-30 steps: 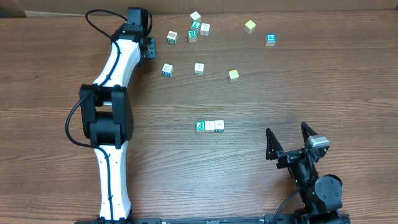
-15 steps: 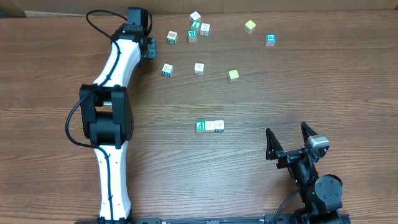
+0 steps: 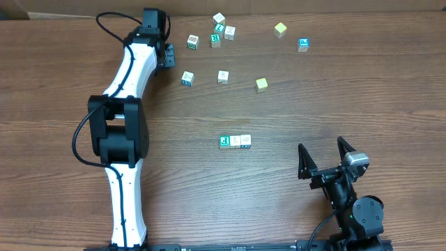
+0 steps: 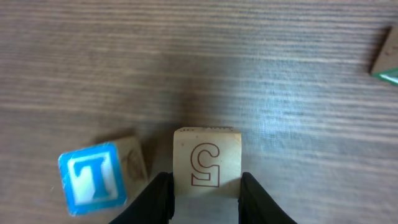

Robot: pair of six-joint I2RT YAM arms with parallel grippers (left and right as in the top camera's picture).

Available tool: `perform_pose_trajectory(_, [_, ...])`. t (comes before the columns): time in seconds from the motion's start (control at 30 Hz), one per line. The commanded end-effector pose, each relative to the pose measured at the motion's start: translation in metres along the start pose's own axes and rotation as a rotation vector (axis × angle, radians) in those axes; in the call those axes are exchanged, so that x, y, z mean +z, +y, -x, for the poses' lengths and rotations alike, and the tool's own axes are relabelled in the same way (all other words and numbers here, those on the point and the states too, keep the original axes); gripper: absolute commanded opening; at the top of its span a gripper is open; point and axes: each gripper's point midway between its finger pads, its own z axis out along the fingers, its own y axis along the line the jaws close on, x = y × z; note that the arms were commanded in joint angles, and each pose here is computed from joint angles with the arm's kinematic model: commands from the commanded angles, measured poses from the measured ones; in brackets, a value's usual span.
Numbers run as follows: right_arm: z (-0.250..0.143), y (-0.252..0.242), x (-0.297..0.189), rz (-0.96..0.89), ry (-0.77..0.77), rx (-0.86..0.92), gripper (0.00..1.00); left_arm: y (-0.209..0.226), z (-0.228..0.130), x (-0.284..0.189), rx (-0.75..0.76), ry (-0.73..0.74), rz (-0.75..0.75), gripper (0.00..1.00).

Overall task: Form a horizontal line
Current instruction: 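Lift the '5' block and carry it toward the row's left end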

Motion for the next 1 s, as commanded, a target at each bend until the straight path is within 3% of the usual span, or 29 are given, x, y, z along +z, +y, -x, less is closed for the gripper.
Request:
perform_pose_trajectory(0.0, [-0.001,0.001,0.000,0.004,-0.006,-0.004,1.00,0.005,0.034,-0.068,-0.084,-0.104,-0.029,0.25])
perform_pose_trajectory(0.2, [-0.001,0.001,0.000,0.004,-0.006,-0.004,1.00,-0.001,0.037,-0.131,-0.122,-0.115,-0.127,0.24])
perform_pose_trajectory(0.3, [-0.001,0.001,0.000,0.004,-0.006,-0.004,1.00,-0.012,0.028,-0.159,-0.131,-0.080,-0.215,0.26])
perform_pose_trajectory(0.43, [-0.001,0.001,0.000,0.004,-0.006,-0.004,1.00,-0.006,0.007,-0.188,-0.144,-0.015,-0.213,0.25])
perform_pose_trajectory(0.97, [-0.001,0.001,0.000,0.004,-0.006,-0.004,1.00,-0.024,-0.093,-0.226,-0.081,0.360,-0.213,0.24])
